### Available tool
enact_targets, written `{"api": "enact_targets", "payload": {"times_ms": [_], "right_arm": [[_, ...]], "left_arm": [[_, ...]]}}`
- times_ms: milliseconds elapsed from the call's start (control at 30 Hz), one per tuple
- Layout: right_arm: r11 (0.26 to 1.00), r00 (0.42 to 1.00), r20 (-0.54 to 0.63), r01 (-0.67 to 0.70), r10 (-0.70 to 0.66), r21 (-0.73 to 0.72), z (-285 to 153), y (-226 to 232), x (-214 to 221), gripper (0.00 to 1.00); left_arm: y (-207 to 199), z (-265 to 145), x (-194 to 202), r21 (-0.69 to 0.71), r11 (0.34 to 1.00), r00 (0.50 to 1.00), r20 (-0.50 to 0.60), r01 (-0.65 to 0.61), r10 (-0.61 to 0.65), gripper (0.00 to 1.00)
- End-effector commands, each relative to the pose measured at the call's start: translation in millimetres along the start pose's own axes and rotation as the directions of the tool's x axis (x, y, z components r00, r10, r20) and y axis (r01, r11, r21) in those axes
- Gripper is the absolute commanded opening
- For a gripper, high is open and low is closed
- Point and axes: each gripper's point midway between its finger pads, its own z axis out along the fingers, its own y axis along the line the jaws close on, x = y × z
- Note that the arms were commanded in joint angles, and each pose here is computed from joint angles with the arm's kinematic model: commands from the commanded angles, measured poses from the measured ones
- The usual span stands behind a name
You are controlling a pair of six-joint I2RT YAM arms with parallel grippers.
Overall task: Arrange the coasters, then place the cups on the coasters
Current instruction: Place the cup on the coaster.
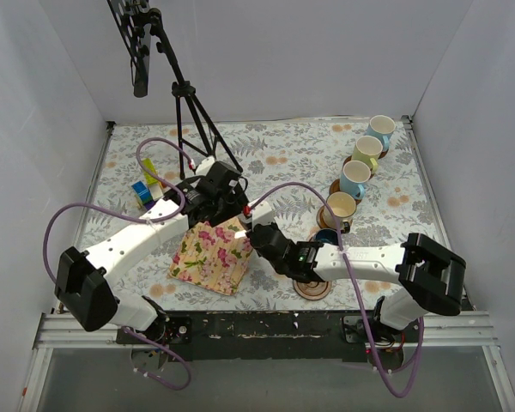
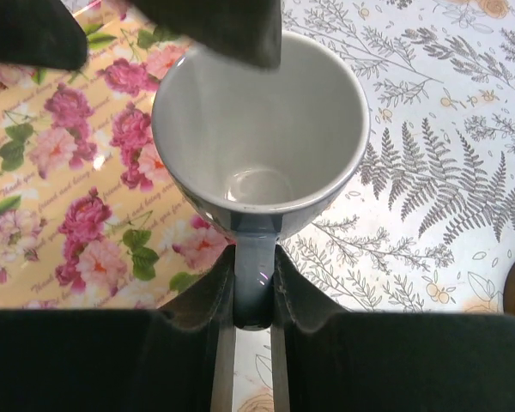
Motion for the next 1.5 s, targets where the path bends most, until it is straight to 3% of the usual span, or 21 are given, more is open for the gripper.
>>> {"api": "enact_targets", "payload": {"times_ms": [0, 100, 233, 433, 700, 1033, 1300, 1467], "right_arm": [[0.998, 0.996, 0.074, -0.061, 0.059, 0.022, -9, -9, -22, 0.01], [0.997, 0.994, 0.085, -0.071, 0.069, 0.03, -14, -15, -23, 0.01], [0.996, 0.991, 0.104, -0.085, 0.082, 0.033, -25, -24, -29, 0.01], [0.986, 0.977, 0.137, -0.154, 0.161, -0.058, -63, -42, -15, 0.01], [0.975, 0.964, 0.163, -0.195, 0.211, -0.111, -106, -71, 1, 0.01], [0.97, 0.97, 0.072, -0.223, 0.231, -0.099, -127, -76, 57, 0.01], [0.98, 0.982, 0.027, -0.182, 0.185, -0.076, -136, -67, 80, 0.01], [0.972, 0.975, 0.013, -0.222, 0.223, -0.078, -143, -69, 96, 0.01]], "left_arm": [[-4, -12, -23, 0.04, 0.999, 0.999, 0.045, 0.017, -0.019, 0.69], [-3, -16, -34, 0.065, 0.998, 0.997, 0.072, 0.027, -0.031, 0.78], [7, -15, -54, 0.06, 0.998, 0.994, 0.107, 0.028, -0.034, 0.8], [6, -19, -84, 0.102, 0.985, 0.962, 0.25, -0.139, 0.11, 0.98], [17, -13, -101, 0.083, 0.963, 0.912, 0.353, -0.255, 0.211, 0.98], [44, 8, -124, 0.065, 0.966, 0.906, 0.367, -0.249, 0.209, 0.98], [74, 24, -139, 0.059, 0.98, 0.92, 0.36, -0.189, 0.156, 0.98], [85, 30, -139, 0.064, 0.983, 0.926, 0.35, -0.172, 0.139, 0.98]]}}
